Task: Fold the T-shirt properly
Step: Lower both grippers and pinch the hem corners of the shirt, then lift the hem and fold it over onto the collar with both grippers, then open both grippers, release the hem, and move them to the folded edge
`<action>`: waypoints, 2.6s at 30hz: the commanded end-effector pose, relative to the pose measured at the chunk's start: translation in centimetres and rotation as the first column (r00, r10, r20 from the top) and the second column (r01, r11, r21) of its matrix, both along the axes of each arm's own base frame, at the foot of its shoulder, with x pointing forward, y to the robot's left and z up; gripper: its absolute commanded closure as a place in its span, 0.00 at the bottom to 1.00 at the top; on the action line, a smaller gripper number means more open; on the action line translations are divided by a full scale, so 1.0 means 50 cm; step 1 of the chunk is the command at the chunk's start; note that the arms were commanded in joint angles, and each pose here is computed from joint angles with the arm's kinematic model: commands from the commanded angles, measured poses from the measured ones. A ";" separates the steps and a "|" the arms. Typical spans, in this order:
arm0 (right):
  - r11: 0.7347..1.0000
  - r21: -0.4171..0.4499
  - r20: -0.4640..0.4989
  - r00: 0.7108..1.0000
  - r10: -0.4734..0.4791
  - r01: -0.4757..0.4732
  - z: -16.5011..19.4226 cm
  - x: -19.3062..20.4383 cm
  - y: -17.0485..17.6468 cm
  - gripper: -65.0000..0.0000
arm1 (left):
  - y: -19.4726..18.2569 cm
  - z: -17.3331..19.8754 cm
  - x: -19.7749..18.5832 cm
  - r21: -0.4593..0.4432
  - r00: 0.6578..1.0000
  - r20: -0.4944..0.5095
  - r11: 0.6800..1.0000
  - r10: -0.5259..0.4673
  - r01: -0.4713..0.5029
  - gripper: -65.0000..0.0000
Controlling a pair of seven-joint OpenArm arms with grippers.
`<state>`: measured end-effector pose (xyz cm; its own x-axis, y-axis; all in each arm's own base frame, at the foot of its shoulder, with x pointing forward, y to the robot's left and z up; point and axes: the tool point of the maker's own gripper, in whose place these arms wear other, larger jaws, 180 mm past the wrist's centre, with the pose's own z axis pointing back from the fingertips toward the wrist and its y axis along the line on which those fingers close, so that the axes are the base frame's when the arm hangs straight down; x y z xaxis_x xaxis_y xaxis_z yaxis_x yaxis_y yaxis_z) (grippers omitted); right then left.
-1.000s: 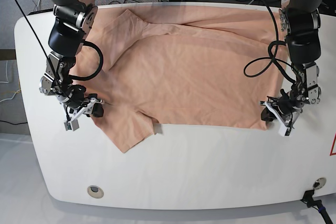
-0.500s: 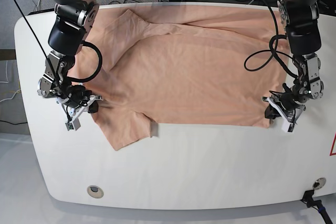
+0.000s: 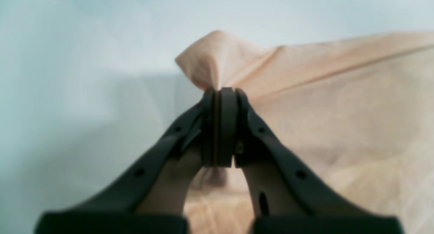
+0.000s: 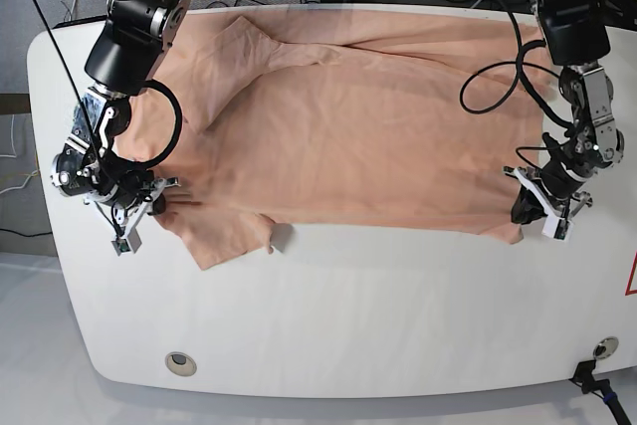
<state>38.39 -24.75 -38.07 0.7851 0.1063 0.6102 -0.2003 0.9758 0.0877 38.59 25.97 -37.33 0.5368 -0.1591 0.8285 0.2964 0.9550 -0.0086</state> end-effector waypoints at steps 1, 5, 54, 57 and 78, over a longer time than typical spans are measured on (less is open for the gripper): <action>0.997 -0.071 0.040 0.999 -0.007 0.010 0.053 0.011 -0.032 1.00 | 0.012 0.061 0.022 0.031 0.996 0.087 1.000 -0.005 0.002 1.00; 0.987 -0.160 0.000 1.000 -0.005 0.005 0.071 -0.031 -0.050 1.00 | -0.004 0.070 -0.017 0.072 0.994 0.104 0.997 -0.043 0.035 1.00; 0.959 -0.252 -0.223 0.972 0.072 -0.129 0.021 -0.324 -0.010 0.51 | 0.111 0.087 -0.193 0.292 0.996 -0.050 0.955 0.071 -0.054 1.00; 0.959 -0.254 -0.205 0.976 0.073 -0.126 0.029 -0.311 -0.009 0.51 | 0.084 0.064 -0.162 0.256 0.997 -0.072 0.966 0.038 -0.018 0.97; 0.992 -0.106 -0.042 0.997 0.060 -0.064 0.039 -0.153 0.013 0.51 | 0.024 -0.014 -0.118 0.125 0.989 -0.145 0.992 0.017 0.002 0.70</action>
<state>29.66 -23.54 -37.46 0.8252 0.2139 0.5228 -0.2606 0.9653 0.0164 31.76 26.86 -39.09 0.6815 -0.2550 0.6859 0.2966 0.9531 0.0597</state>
